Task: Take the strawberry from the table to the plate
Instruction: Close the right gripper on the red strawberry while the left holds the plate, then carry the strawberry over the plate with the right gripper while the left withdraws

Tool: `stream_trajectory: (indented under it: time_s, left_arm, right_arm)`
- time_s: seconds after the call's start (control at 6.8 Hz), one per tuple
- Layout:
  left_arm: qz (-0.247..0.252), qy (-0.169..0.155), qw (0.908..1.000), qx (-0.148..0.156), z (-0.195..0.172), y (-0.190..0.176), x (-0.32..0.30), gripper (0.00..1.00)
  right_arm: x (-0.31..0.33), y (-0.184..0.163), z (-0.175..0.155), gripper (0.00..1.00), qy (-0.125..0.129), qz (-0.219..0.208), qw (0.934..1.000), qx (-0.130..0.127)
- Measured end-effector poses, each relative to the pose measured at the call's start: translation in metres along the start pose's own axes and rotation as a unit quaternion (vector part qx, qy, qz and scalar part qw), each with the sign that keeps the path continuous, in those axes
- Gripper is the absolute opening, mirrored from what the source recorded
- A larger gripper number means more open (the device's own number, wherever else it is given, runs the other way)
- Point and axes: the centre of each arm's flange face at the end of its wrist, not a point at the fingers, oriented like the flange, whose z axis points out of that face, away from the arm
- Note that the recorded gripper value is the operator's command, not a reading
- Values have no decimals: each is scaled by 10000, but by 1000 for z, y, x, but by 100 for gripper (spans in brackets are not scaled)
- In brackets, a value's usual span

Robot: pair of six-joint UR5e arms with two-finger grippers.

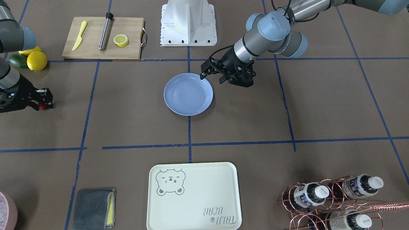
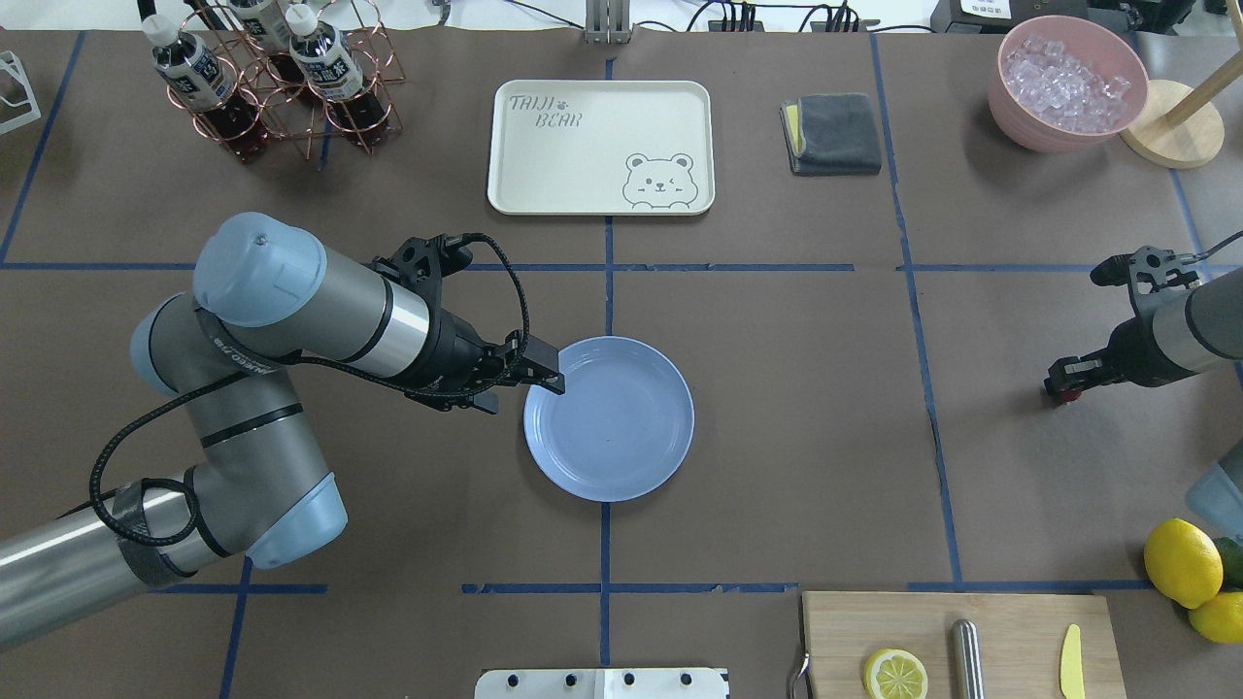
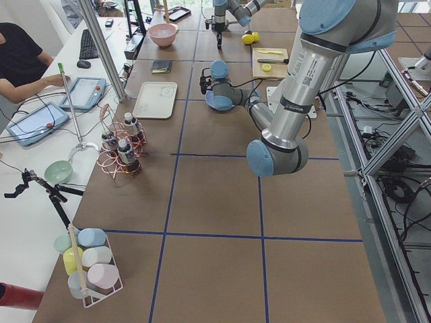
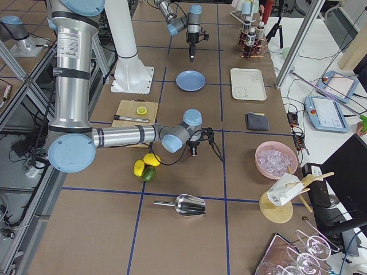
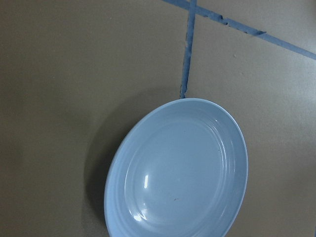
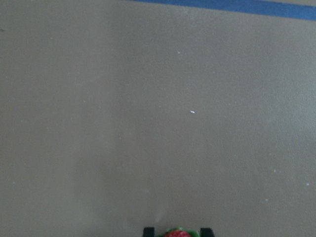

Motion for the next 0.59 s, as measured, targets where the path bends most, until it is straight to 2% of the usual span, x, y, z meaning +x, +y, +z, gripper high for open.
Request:
stream_trajectory:
  time_s: [0.15, 0.29, 0.59]
  left_arm:
    - [1, 2, 10000, 6, -1, -1, 0, 92]
    - [2, 6, 10000, 11, -2, -1, 0, 92]
    - [4, 22, 10000, 57, -8, -4, -1, 92]
  right_arm:
    - [-23, -3, -15, 0, -144, 132, 9998, 68]
    - [-68, -7, -29, 0, -374, 519, 9979, 109]
    - [-207, -10, -28, 0, -927, 1316, 9869, 113]
